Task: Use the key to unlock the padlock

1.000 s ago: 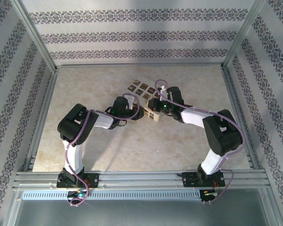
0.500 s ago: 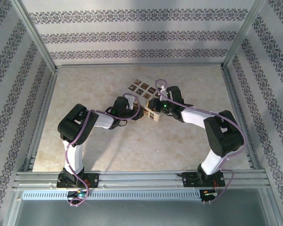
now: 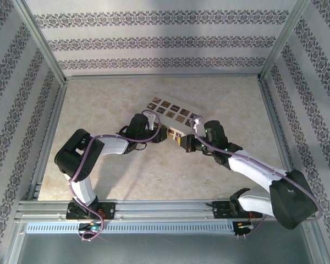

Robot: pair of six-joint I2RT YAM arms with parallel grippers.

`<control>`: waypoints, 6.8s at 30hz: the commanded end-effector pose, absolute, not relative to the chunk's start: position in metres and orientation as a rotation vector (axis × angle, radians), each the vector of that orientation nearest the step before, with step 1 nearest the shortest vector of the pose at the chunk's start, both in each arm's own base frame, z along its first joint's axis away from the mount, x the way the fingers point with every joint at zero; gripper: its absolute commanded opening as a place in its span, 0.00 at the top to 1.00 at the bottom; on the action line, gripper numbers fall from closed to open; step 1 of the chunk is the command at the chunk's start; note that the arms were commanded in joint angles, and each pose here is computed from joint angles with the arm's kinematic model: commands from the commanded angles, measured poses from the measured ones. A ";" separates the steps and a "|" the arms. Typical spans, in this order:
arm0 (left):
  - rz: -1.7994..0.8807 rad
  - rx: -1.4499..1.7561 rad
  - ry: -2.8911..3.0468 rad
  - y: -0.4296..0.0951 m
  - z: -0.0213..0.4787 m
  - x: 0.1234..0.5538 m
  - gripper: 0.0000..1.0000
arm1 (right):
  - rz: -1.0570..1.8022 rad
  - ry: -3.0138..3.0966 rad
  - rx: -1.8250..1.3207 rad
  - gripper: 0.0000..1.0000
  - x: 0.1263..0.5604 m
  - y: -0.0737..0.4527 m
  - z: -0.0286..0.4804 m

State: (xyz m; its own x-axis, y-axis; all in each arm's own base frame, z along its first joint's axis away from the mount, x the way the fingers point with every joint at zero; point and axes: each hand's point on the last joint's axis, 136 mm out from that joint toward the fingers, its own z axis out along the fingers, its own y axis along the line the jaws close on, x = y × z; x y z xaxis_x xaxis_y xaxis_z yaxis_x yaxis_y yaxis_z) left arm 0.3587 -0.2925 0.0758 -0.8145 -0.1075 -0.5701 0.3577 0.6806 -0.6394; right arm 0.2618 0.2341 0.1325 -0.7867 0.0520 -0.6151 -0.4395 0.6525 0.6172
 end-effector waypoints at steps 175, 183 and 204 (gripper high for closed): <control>-1.352 -0.060 2.509 -0.332 0.093 0.339 0.79 | 0.888 1.904 -0.279 1.00 0.330 0.277 0.098; -1.367 -0.102 2.517 -0.333 0.076 0.340 0.76 | 0.897 1.965 -0.210 1.00 0.329 0.276 0.071; -1.241 -0.185 2.364 -0.267 0.117 0.341 0.50 | 0.963 2.010 -0.069 1.00 0.322 0.267 0.058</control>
